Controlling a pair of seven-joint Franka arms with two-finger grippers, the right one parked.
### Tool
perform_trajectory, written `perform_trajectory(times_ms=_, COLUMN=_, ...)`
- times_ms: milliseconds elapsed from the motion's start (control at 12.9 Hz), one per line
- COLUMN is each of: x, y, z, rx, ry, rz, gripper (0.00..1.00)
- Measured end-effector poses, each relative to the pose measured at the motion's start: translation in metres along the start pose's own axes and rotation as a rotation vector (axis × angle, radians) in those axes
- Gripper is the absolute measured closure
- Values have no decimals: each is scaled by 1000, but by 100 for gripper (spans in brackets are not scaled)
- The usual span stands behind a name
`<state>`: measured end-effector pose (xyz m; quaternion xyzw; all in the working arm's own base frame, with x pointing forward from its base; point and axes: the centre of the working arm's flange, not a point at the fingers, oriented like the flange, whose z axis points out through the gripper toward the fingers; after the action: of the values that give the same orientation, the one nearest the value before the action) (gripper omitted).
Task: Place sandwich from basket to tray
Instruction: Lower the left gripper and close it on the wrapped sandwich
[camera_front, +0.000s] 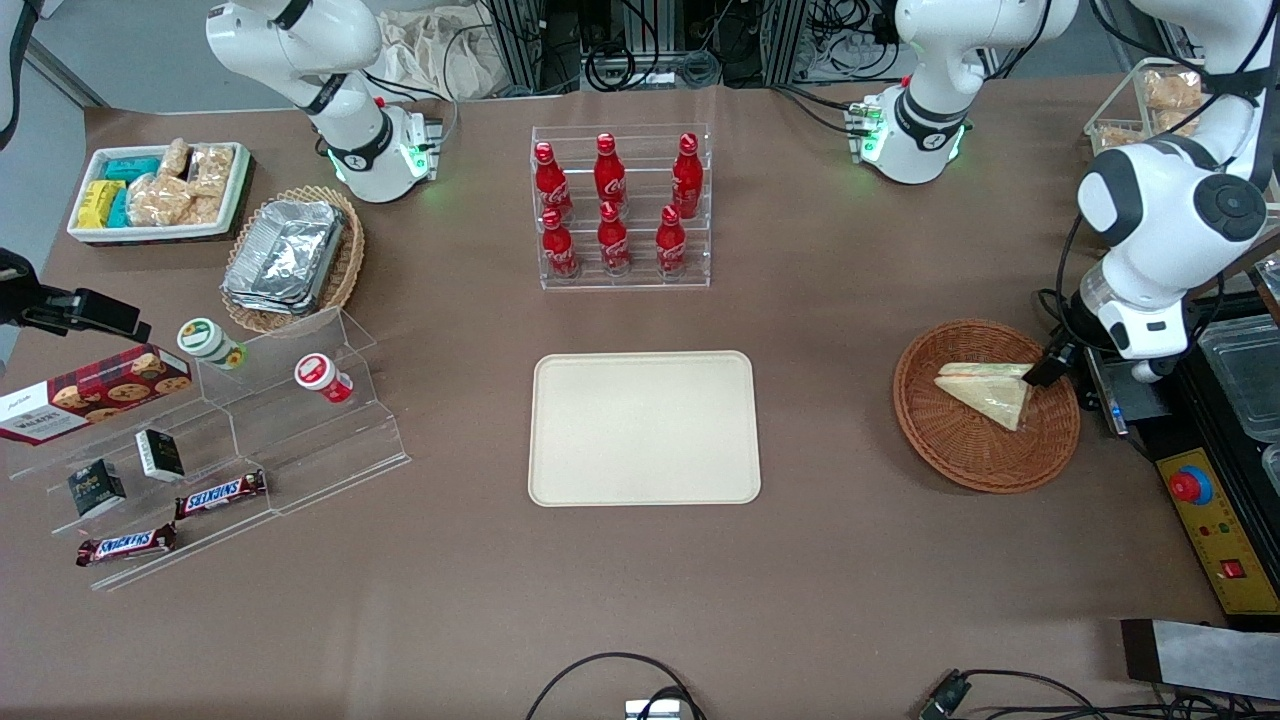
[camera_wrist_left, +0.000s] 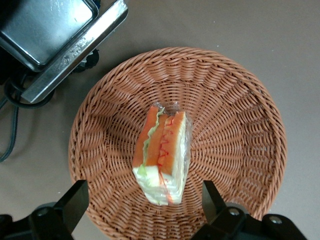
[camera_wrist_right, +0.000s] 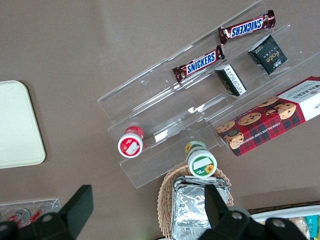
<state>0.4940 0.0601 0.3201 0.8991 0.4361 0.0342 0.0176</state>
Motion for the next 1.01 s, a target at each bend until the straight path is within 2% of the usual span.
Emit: perform_trajectory(times_ms=1010, x=-4, y=11, z=61, rx=6, ry=22, rz=-69, gripper=0)
